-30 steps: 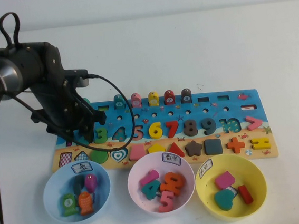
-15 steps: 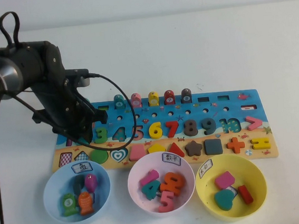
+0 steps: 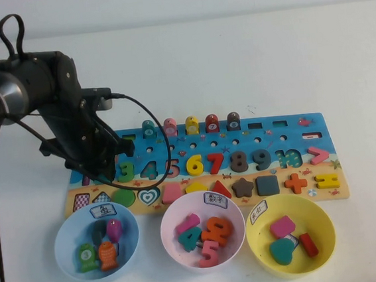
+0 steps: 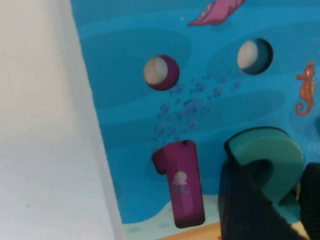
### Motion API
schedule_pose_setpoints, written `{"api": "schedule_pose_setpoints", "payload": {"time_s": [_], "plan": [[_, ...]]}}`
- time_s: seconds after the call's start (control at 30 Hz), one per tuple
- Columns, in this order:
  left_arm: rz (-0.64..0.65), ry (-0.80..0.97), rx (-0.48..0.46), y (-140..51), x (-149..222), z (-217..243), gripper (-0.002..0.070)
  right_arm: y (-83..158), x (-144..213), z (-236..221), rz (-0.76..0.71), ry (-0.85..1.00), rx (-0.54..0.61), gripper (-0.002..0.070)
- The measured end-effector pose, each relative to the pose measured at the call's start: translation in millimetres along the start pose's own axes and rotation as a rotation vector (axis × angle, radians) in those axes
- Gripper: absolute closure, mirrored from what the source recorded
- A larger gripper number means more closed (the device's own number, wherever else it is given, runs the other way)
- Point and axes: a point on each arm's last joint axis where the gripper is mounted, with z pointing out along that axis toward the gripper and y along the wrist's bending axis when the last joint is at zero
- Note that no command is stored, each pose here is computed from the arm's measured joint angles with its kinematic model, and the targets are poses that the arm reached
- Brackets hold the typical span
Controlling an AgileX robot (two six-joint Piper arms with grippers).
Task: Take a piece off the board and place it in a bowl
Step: Pick up the "number 2"
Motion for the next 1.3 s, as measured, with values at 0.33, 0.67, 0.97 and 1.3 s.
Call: {"api": "schedule_pose_setpoints", "payload": {"time_s": [0.33,0.67,0.97,1.3], "plan": [[0.003,0.003,-0.004,0.3,1,-4,0.0476,0,0,0,0.000,0.000,0.000,0.0694],[0.005,0.002,-0.007,0.5,2,-6,0.0476,0,0,0,0.000,0.000,0.000,0.0694],[0.031,-0.043,-0.049,4.0,5,-33,0.0476,0,0,0,0.000,0.000,0.000,0.0694],[0.328,-0.035,-0.077,-53.2,36,-89,0.0477,0,0,0,0.000,0.002,0.000,0.0694]]}}
